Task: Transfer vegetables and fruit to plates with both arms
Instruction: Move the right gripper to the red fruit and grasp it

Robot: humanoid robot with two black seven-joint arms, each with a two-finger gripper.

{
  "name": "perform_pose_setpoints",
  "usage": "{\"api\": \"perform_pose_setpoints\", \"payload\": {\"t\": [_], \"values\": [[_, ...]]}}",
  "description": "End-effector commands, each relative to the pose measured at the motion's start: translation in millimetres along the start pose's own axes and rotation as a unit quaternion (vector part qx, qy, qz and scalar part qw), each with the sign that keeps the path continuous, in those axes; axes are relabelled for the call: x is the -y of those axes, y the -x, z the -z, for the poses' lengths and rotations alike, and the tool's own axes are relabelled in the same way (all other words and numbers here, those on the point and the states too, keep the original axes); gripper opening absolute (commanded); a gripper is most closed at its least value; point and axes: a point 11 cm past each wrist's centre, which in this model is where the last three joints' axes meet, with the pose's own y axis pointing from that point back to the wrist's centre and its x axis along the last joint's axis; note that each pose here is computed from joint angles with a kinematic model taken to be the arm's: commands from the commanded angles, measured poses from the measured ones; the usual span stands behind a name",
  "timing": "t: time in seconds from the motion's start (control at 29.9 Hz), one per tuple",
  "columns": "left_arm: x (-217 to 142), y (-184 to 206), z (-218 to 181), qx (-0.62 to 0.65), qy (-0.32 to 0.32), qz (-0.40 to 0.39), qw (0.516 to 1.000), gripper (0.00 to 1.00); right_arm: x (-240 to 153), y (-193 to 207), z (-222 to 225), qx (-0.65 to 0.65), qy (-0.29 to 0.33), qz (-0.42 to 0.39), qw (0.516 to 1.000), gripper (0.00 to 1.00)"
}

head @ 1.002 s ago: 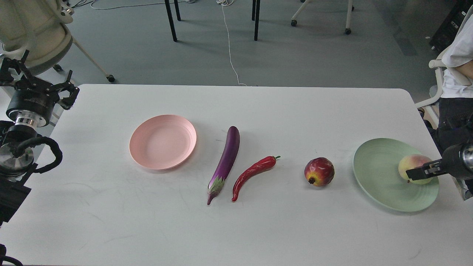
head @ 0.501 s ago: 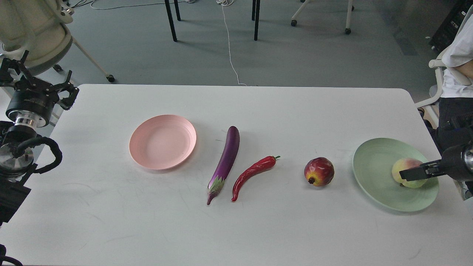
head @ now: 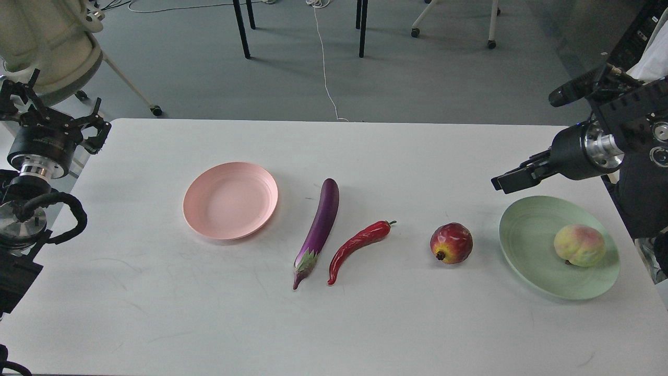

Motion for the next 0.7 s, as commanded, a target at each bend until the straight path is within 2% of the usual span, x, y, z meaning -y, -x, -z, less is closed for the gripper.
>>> {"api": "perform_pose_setpoints", "payload": {"t": [0.0,0.2,0.67], "values": [[0.1,0.0,-0.2,0.000,0.001,0.000,1.000,0.98,27.7,0.3,26.5,-0.030,-0.025,0.028,0.999,0.98],[-0.8,-0.8,1.7,-0.001,0.000,-0.001,1.000,0.98,55.5,5.1,50.9,-0.057,-0.046,0.056,0.996,0.98],[-1.9,-2.7,0.2,0.000,0.001,-0.003,1.000,0.98,90.4,13.4,66.4,-0.070,-0.055,0.078,0.993,0.94]]}}
